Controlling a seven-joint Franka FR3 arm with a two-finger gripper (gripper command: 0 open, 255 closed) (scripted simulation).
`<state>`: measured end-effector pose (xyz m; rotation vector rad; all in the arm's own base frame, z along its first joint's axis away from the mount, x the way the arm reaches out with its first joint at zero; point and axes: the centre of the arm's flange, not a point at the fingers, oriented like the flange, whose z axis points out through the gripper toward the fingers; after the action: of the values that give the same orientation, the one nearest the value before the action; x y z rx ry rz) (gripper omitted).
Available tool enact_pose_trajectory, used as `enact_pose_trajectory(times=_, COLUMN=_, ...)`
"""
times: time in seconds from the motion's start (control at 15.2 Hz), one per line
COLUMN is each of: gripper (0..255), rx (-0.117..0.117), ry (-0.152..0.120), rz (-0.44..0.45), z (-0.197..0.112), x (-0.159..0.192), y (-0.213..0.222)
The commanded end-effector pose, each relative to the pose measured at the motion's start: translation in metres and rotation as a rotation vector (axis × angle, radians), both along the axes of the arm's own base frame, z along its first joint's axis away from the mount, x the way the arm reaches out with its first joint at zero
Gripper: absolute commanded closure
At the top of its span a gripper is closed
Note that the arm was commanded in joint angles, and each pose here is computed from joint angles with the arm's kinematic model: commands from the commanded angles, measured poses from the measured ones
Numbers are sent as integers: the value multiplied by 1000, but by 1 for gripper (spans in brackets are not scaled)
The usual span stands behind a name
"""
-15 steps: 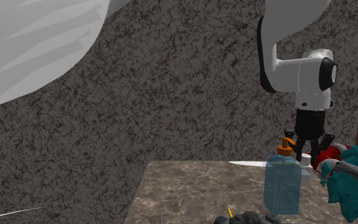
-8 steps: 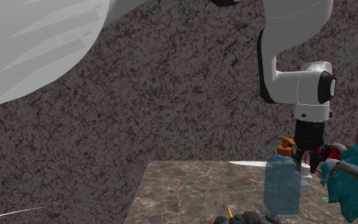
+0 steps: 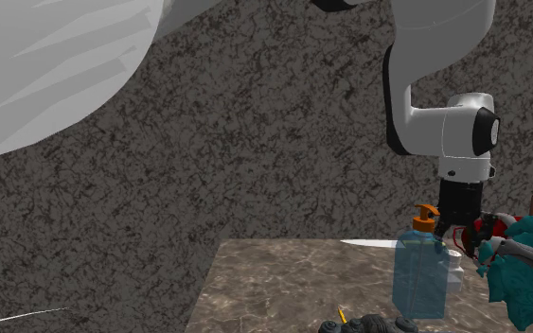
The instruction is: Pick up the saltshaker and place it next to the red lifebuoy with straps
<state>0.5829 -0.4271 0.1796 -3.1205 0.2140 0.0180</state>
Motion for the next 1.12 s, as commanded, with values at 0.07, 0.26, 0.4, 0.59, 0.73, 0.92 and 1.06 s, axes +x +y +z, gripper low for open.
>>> enact_pose_trajectory(times=0.07, gripper=0, rx=0, ry=0, rz=0, z=0, x=0, y=0)
enact_pose_trajectory(times=0.26, gripper=0, rx=0, ry=0, rz=0, z=0, x=0, y=0)
enact_pose_trajectory(times=0.4, gripper=0, rx=0, ry=0, rz=0, z=26, x=0, y=0)
enact_pose_trajectory(times=0.59, gripper=0, rx=0, ry=0, rz=0, z=50, x=1, y=-1)
enact_pose_trajectory(times=0.73, gripper=0, rx=0, ry=0, rz=0, z=50, x=1, y=-1)
enact_pose_trajectory(times=0.92, gripper=0, rx=0, ry=0, rz=0, z=50, x=1, y=-1)
enact_pose_trajectory(times=1.06, gripper=0, rx=0, ry=0, rz=0, z=50, x=1, y=-1)
